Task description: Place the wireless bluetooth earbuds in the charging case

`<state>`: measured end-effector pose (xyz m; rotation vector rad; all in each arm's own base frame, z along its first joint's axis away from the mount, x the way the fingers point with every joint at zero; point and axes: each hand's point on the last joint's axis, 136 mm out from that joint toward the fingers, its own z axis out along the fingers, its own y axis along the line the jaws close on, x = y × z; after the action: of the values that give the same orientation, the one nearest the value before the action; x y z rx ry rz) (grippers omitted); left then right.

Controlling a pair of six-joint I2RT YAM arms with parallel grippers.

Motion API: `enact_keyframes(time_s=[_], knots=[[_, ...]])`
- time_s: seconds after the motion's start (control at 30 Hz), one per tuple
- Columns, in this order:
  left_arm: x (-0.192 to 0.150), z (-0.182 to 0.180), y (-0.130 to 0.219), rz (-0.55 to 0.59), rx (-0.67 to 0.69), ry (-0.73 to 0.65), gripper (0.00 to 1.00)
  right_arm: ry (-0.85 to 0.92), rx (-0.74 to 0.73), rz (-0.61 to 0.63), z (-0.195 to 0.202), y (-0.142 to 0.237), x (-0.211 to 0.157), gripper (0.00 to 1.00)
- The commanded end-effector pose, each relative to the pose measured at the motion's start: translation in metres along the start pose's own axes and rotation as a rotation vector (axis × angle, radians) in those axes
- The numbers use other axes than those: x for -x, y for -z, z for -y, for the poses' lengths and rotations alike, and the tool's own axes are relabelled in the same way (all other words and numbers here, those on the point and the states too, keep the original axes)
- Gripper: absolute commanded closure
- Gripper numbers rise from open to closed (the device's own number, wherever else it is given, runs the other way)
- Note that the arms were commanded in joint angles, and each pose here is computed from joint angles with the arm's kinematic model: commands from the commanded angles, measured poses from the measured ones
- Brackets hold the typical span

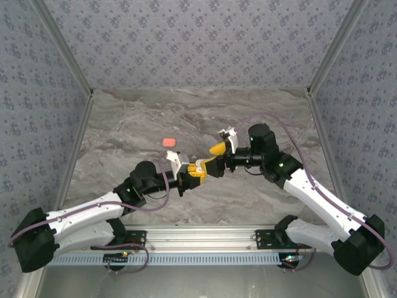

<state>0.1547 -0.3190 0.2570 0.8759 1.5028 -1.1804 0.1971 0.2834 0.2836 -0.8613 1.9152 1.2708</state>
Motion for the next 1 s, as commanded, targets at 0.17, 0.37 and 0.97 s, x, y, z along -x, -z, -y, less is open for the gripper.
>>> enact_keyframes(time_s=[0.17,0.37,0.97], knots=[[0.025,0.004,-0.001,0.068,-0.003,-0.029,1.00,0.001,0.151,-0.035,-0.039,0.003,-0.009,0.03],[0.023,-0.003,-0.001,0.063,0.038,-0.021,1.00,0.035,0.174,-0.046,-0.055,0.010,-0.014,0.06],[0.015,-0.014,-0.002,0.033,0.095,0.004,1.00,0.065,-0.270,0.018,-0.007,0.045,-0.007,0.00]])
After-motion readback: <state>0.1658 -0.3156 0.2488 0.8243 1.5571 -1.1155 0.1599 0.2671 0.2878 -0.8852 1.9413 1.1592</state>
